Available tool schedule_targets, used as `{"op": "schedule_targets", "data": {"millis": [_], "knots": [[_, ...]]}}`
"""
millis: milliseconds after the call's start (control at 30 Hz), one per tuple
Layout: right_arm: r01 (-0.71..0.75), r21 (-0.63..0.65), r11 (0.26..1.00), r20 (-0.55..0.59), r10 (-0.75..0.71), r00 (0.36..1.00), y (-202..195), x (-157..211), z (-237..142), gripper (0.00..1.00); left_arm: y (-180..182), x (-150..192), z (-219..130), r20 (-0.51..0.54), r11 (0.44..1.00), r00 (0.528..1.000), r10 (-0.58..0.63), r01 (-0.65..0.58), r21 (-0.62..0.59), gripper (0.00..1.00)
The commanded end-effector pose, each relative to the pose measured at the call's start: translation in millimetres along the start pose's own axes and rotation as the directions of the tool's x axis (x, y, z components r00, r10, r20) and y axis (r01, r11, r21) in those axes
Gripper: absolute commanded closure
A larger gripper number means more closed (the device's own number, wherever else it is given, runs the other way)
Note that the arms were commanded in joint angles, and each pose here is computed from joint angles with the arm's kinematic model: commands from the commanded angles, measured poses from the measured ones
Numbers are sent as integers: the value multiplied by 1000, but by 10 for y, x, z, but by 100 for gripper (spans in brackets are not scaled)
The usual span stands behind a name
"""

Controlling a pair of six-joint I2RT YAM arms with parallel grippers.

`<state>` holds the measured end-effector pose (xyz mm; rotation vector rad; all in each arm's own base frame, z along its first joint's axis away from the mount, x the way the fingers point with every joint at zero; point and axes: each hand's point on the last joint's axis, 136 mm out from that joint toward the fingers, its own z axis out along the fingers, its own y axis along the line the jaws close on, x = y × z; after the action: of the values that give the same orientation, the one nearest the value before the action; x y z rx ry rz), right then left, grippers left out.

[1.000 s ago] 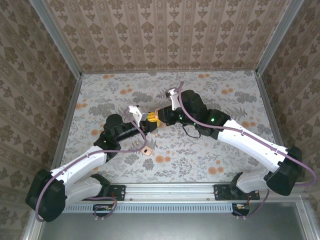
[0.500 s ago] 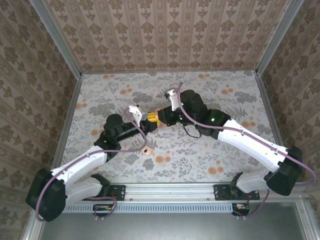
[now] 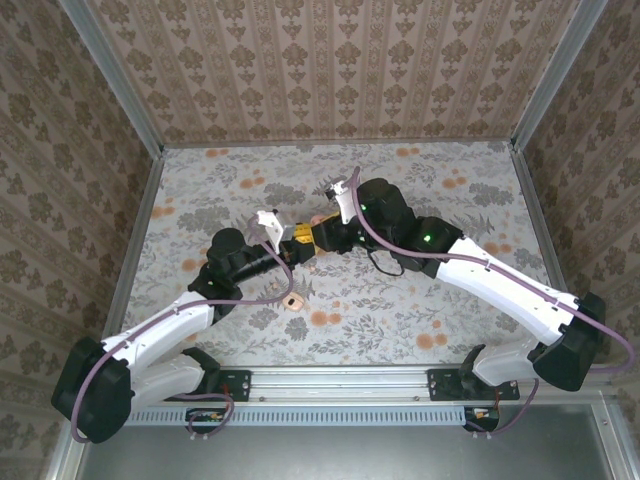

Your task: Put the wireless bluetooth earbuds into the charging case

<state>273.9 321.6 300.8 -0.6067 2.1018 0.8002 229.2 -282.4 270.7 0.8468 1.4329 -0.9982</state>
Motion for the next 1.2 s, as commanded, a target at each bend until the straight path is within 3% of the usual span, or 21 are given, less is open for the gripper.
{"op": "schedule_targets", "data": {"millis": [0,333,700,933,1167], "knots": [[-22,12,1000,-27,22,999,14,9,-43,65,-80,-228,-32,75,999,997,29,-31,23,100],[-51,25,998,-32,52,998,-4,-33,-61,61,-87,-228,-42,77,999,997,30,-32,23,100],[-70,9,998,45,69,997,64,-329,-295,58,-100,-200,-35,69,999,997,27,-29,35,100],[-250,21,968,82,247,965,-331,-461,-530,58,-291,-251,4,64,986,998,15,-25,163,100],[-417,-100,904,-10,418,908,-548,-320,-382,60,-430,-325,57,81,961,997,-7,-16,276,100]]}}
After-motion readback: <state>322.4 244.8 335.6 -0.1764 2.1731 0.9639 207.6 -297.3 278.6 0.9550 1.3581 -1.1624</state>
